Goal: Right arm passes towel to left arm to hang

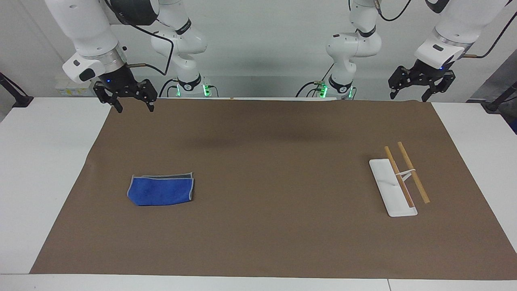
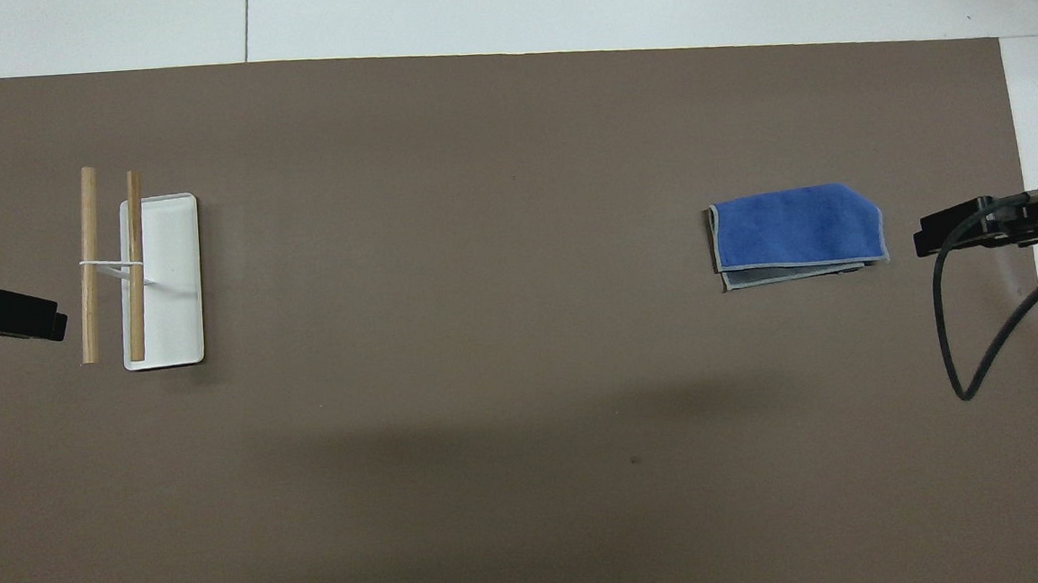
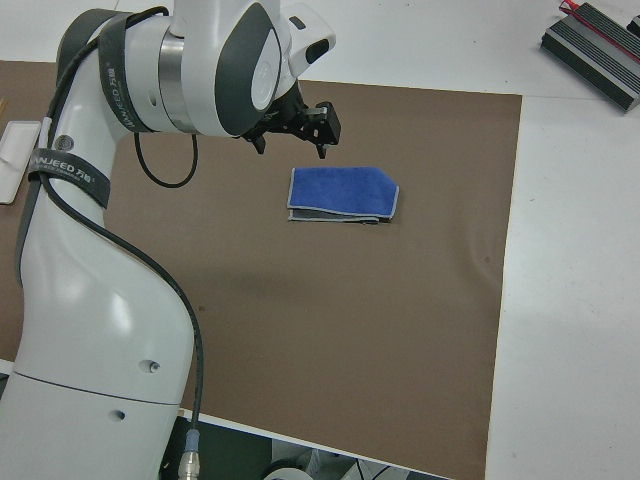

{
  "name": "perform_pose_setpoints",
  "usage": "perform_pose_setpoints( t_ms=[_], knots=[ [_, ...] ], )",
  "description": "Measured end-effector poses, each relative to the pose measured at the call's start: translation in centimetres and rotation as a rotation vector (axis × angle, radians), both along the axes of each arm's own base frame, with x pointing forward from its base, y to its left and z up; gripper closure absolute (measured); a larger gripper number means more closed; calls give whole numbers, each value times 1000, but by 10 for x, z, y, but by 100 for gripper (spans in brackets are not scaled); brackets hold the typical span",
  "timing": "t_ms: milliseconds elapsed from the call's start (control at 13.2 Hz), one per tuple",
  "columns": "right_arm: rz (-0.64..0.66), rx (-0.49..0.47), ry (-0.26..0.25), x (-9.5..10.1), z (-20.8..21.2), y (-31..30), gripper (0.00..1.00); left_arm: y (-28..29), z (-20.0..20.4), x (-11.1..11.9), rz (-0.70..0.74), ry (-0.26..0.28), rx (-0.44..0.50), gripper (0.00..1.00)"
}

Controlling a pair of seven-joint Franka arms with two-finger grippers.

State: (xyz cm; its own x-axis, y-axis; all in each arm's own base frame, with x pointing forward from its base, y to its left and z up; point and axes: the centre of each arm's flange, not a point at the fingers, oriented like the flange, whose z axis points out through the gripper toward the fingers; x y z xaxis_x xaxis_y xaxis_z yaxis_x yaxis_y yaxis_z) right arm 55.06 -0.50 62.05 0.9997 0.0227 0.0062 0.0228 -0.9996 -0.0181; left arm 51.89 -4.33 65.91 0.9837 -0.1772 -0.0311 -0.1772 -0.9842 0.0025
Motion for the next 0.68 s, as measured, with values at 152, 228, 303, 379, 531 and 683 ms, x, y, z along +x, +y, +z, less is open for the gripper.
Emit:
perform_pose_setpoints(
  t_ms=[152, 228, 303, 379, 531, 683],
  knots=[
    [-1, 0, -31, 3, -8, 0, 0, 1, 0, 0, 3, 0, 0, 0],
    [-2, 0, -50, 5, -15, 0, 0, 1, 0, 0, 3, 0, 0, 0],
    [-3, 0, -61, 6, -23, -1, 0, 1, 0, 0, 3, 0, 0, 0],
    [-3, 0, -70, 7, -31, -1, 0, 1, 0, 0, 3, 0, 0, 0],
    [-5, -1, -101, 12, -49, -1, 0, 1, 0, 0, 3, 0, 0, 0],
    [-6, -2, -130, 22, -69, -1, 0, 1, 0, 0, 3, 0, 0, 0]
  ],
)
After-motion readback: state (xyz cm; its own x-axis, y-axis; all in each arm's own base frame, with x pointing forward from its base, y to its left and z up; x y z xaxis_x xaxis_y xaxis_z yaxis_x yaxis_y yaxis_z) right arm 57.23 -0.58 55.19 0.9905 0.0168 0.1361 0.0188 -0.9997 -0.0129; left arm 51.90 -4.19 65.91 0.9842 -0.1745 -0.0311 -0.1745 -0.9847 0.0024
